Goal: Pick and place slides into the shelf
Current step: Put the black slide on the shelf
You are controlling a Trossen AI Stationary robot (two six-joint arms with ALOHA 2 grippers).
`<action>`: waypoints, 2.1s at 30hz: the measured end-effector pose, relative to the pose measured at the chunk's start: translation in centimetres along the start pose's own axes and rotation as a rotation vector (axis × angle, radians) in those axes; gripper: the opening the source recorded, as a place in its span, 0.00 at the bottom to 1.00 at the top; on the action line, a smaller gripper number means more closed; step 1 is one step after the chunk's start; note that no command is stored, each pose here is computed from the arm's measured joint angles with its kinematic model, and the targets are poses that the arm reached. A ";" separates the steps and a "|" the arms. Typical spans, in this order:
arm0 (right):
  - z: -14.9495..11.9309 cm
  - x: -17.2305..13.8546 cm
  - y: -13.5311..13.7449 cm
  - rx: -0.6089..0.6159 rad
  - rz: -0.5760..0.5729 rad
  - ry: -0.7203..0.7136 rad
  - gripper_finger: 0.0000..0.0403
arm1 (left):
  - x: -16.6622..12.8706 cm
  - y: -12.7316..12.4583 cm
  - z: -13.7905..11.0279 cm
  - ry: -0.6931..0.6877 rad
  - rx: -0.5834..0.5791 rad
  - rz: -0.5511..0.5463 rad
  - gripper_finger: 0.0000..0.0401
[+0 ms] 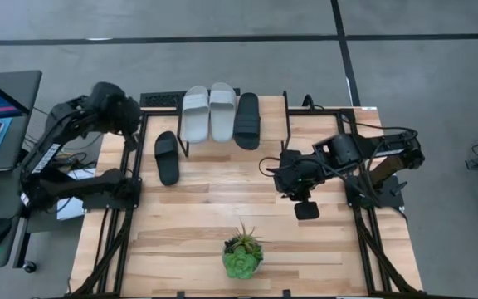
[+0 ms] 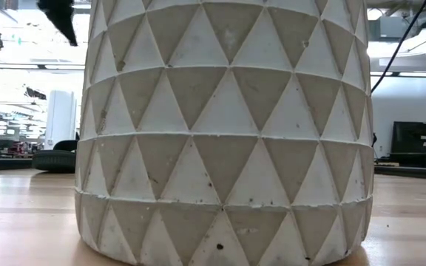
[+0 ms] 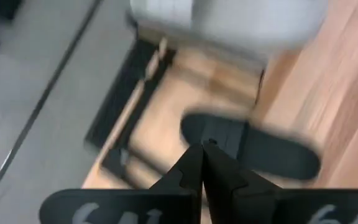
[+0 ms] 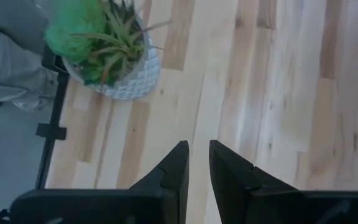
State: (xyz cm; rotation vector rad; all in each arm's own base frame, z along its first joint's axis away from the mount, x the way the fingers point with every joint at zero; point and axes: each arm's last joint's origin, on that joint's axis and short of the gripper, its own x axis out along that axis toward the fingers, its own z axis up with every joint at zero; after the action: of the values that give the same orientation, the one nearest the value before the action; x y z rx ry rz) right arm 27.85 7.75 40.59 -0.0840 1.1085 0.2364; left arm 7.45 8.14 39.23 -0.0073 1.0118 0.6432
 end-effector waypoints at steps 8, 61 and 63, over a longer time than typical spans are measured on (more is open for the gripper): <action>0.5 0.0 0.9 -0.021 0.012 -0.057 0.13 | -6.1 0.7 -0.9 -0.510 -0.046 0.140 0.00; 1.3 -0.1 0.5 0.205 -0.002 -0.142 0.13 | 4.1 -0.4 -4.6 -0.885 -0.540 0.394 0.00; 1.3 -0.1 0.5 0.211 -0.001 -0.145 0.13 | 4.5 0.2 -5.1 -0.844 -0.606 0.443 0.00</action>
State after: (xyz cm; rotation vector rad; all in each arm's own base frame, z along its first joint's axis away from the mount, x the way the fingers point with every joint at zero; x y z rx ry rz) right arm 28.85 8.45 41.31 0.1185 0.9834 0.1212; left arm 5.00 9.07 32.94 -0.0402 -0.0302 1.2065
